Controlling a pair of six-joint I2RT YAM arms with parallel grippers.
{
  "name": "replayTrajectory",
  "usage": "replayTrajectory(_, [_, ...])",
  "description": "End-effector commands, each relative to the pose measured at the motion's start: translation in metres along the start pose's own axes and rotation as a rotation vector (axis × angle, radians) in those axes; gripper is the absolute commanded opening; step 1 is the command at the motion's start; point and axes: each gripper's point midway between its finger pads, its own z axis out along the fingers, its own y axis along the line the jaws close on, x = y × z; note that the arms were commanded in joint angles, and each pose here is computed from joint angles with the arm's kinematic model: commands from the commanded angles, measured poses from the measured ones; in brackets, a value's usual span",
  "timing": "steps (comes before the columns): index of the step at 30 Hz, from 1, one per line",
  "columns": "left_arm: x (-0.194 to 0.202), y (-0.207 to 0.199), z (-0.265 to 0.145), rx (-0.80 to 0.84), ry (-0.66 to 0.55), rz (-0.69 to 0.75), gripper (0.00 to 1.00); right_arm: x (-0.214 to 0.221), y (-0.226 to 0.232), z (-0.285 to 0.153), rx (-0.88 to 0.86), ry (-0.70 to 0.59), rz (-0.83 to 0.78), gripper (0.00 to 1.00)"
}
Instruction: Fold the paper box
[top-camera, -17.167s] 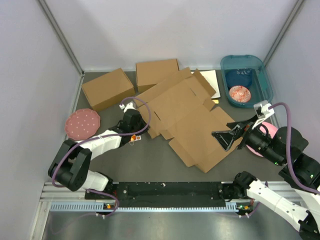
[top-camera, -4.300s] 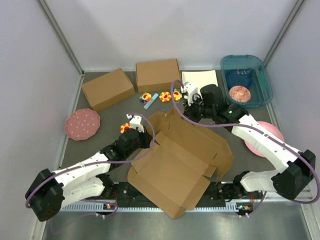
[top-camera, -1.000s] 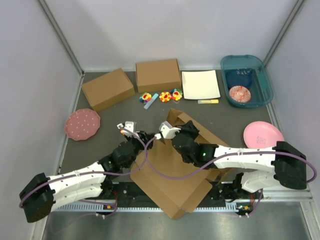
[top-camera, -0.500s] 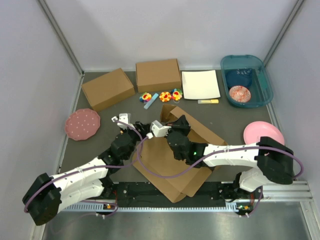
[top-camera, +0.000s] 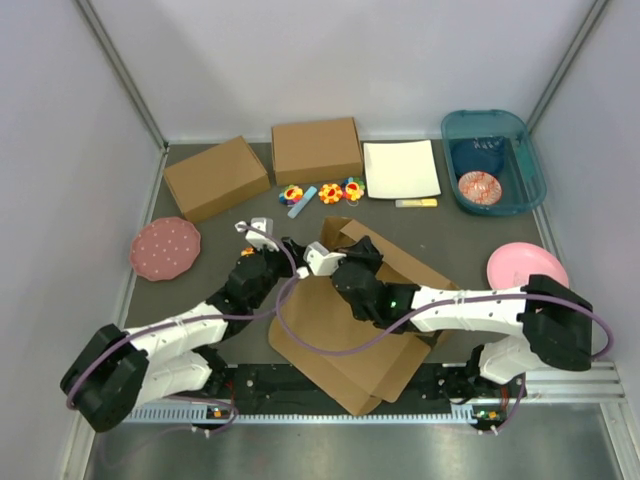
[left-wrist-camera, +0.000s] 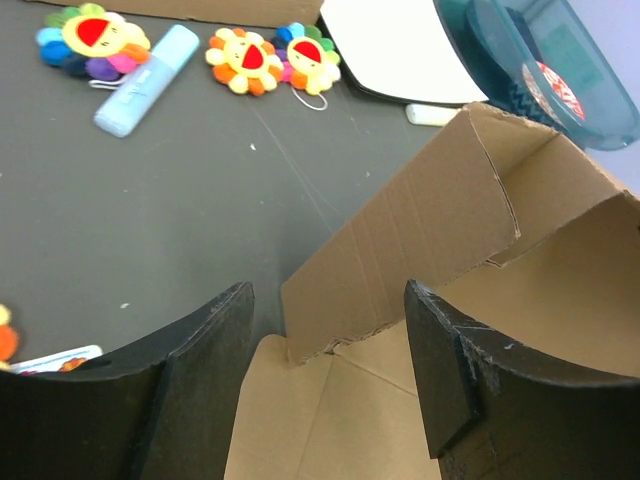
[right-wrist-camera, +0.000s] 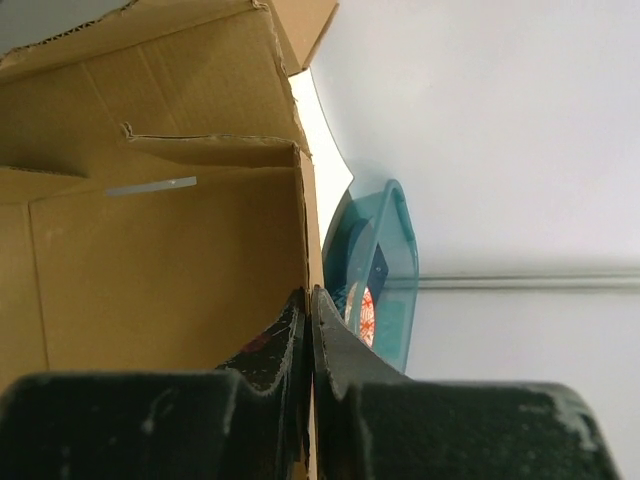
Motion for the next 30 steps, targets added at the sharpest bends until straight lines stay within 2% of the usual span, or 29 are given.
replayTrajectory(1, [-0.018, -0.032, 0.011, 0.127, -0.038, -0.017, 0.67, 0.001, 0.009, -0.002, -0.058, -0.007, 0.065, 0.0])
replayTrajectory(10, [-0.013, -0.038, 0.036, 0.127, -0.015, 0.023, 0.67, -0.002, 0.007, -0.002, -0.067, -0.013, 0.073, 0.0])
replayTrajectory(16, [0.007, -0.053, 0.026, 0.245, 0.05, -0.006, 0.65, -0.001, 0.006, -0.004, -0.068, -0.014, 0.078, 0.0])
replayTrajectory(22, [0.024, -0.071, 0.015, 0.382, 0.103, -0.03, 0.58, -0.003, 0.007, -0.003, -0.08, -0.019, 0.085, 0.0])
replayTrajectory(26, [0.028, -0.066, 0.011, 0.38, 0.102, -0.015, 0.55, 0.0, 0.012, -0.004, -0.093, -0.015, 0.084, 0.0])
replayTrajectory(30, [0.013, -0.056, 0.006, 0.33, 0.038, 0.043, 0.54, 0.003, 0.014, -0.005, -0.098, -0.012, 0.083, 0.0])
